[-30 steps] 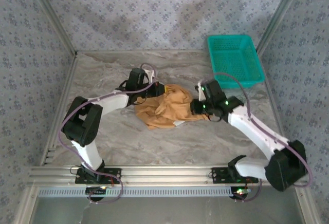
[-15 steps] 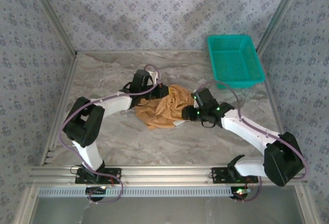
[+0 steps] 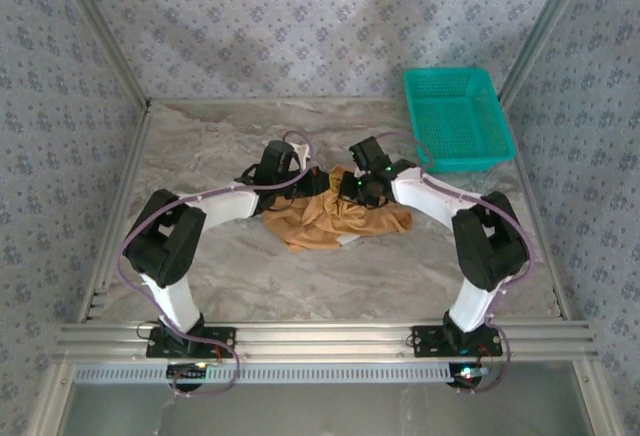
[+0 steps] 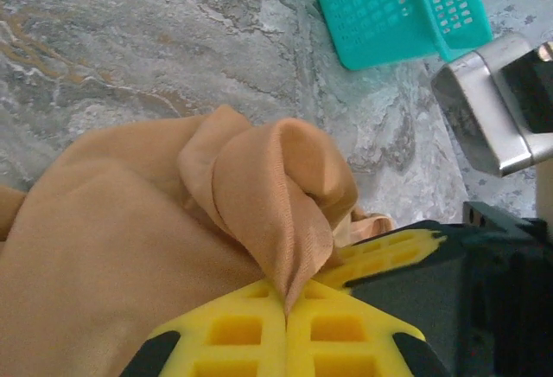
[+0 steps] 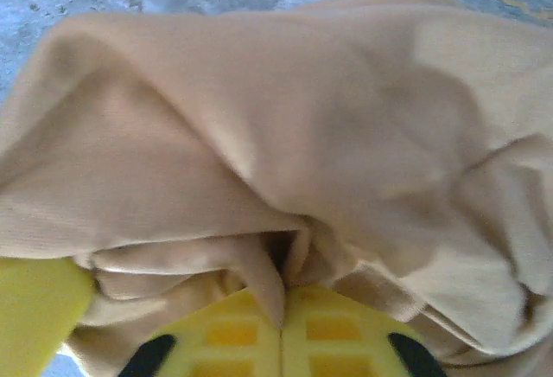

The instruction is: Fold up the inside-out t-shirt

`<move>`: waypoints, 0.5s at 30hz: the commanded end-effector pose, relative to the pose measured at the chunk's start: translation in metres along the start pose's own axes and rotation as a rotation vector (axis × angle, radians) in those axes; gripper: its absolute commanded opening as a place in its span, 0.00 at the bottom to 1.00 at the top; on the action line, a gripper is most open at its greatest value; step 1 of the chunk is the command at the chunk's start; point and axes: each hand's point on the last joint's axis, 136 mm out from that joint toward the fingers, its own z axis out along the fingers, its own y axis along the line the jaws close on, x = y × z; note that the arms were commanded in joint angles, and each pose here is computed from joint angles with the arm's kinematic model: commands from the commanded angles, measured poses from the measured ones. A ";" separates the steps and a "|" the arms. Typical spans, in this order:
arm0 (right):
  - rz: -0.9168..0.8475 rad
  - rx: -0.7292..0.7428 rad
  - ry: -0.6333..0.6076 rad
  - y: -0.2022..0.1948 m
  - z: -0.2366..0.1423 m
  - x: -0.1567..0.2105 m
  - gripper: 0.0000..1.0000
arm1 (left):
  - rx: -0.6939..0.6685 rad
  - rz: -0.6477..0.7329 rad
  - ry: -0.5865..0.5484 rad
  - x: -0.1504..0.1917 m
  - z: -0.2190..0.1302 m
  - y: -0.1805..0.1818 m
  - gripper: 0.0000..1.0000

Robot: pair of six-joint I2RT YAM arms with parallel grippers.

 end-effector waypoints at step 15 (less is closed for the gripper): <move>0.043 -0.054 -0.134 -0.097 -0.057 0.068 0.00 | 0.044 -0.001 -0.056 -0.009 -0.006 -0.013 0.03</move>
